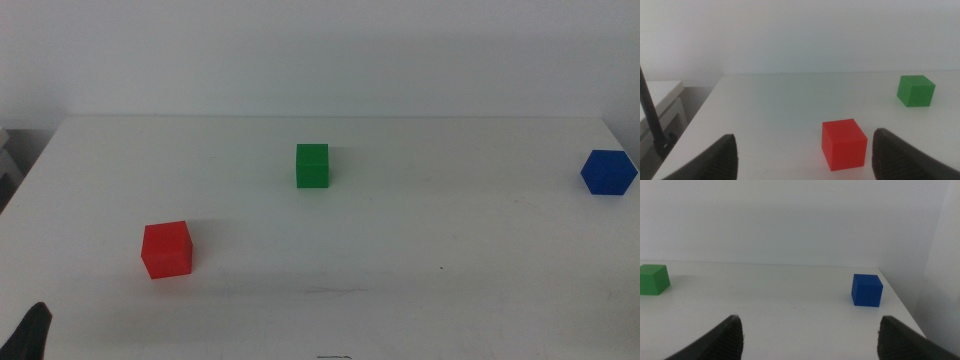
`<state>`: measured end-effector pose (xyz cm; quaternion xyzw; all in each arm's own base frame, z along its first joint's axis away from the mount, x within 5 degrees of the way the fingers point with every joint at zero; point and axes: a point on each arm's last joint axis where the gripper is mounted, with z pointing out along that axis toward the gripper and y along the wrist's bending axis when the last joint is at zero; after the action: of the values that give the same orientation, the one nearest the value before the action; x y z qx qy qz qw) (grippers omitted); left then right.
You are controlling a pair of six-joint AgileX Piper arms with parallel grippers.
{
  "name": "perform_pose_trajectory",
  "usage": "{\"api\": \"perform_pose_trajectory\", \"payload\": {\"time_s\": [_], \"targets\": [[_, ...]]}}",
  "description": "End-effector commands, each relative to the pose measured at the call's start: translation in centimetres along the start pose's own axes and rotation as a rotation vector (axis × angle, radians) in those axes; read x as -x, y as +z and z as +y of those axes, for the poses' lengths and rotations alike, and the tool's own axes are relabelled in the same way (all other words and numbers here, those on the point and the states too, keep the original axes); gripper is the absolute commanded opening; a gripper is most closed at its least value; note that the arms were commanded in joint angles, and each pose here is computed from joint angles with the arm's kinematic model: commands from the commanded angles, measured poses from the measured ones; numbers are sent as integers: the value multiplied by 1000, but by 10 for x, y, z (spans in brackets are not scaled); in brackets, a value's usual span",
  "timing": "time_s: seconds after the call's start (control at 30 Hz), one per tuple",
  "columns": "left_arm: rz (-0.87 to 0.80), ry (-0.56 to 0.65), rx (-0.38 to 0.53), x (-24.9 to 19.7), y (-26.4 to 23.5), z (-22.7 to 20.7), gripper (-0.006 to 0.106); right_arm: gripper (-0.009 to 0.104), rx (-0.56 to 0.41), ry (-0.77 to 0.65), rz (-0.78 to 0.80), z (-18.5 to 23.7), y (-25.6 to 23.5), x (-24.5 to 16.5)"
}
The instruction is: Stack red cubes first, then green, then blue cubes in a specific spot.
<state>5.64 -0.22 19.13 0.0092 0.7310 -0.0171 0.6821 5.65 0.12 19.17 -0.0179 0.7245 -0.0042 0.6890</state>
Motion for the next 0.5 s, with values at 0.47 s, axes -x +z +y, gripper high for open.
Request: {"api": "perform_pose_trajectory", "payload": {"time_s": [0.47], "targets": [[291,-28,1,122,67,-2,90,94,-7,-17,-117,-1,-3,16]]}}
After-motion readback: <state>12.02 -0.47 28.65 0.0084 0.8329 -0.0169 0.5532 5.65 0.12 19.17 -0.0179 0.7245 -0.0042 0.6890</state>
